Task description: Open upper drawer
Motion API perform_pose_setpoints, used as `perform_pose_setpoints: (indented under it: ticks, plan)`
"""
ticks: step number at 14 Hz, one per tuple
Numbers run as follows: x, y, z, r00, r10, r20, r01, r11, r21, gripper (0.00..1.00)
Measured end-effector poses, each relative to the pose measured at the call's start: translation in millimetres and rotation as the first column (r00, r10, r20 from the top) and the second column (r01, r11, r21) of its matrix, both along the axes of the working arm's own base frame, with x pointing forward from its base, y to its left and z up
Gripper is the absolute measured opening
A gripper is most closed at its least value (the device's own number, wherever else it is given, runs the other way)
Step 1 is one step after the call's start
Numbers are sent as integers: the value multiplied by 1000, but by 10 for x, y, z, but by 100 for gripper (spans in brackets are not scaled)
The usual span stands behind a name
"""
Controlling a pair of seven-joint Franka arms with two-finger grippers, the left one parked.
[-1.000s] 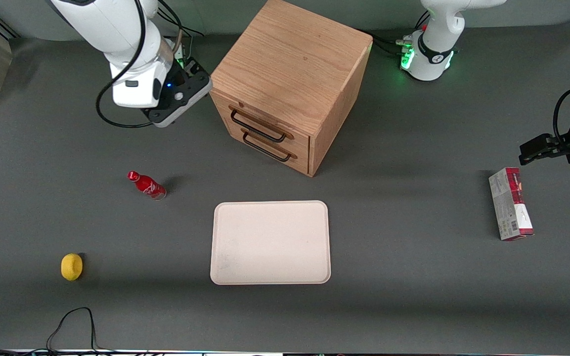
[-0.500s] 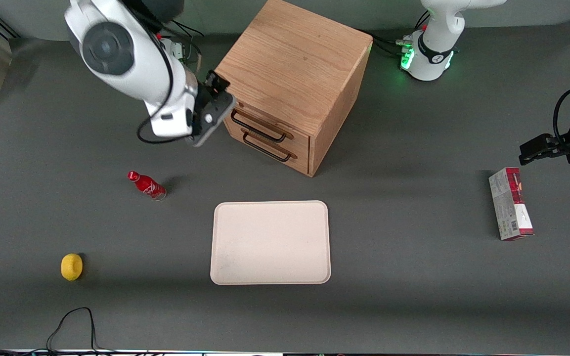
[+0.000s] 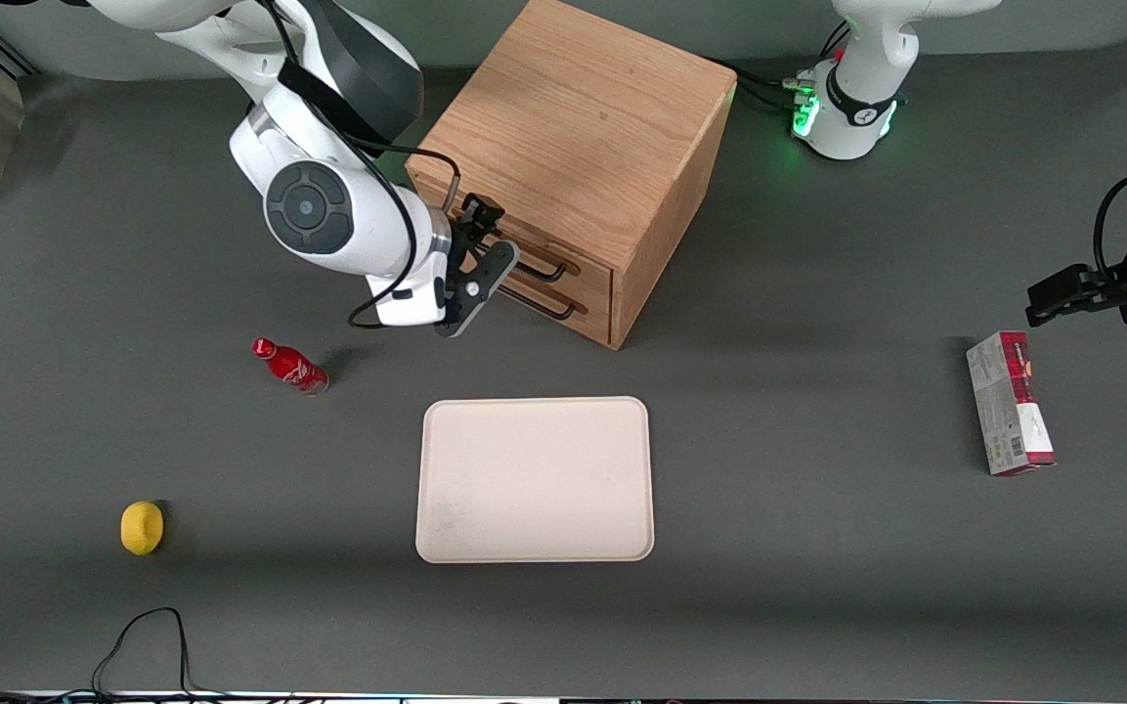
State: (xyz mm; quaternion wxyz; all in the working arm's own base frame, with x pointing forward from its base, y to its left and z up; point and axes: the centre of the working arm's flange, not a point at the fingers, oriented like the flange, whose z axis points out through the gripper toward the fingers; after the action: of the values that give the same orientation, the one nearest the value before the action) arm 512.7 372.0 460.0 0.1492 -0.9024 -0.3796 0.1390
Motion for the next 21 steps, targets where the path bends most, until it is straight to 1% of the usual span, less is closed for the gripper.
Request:
perform_pose_setpoints:
  ticks: [3, 9, 13, 15, 16, 19, 20, 21]
  plan:
    - [-61, 52, -162, 1000, 14, 15, -14, 1000, -20, 100]
    - [-165, 95, -483, 997, 54, 61, -49, 996, -72, 100]
    - [-201, 129, -553, 996, 58, 73, -54, 996, -68, 100]
    - [-193, 139, -562, 995, 57, 87, -52, 997, -63, 100]
    - [-186, 137, -568, 994, 60, 97, -54, 996, -67, 100]
    - [-175, 128, -570, 992, 62, 107, -55, 996, -71, 100]
    - [-155, 114, -565, 991, 63, 117, -55, 996, -75, 100]
    - [-122, 93, -556, 988, 68, 137, -57, 995, -85, 100]
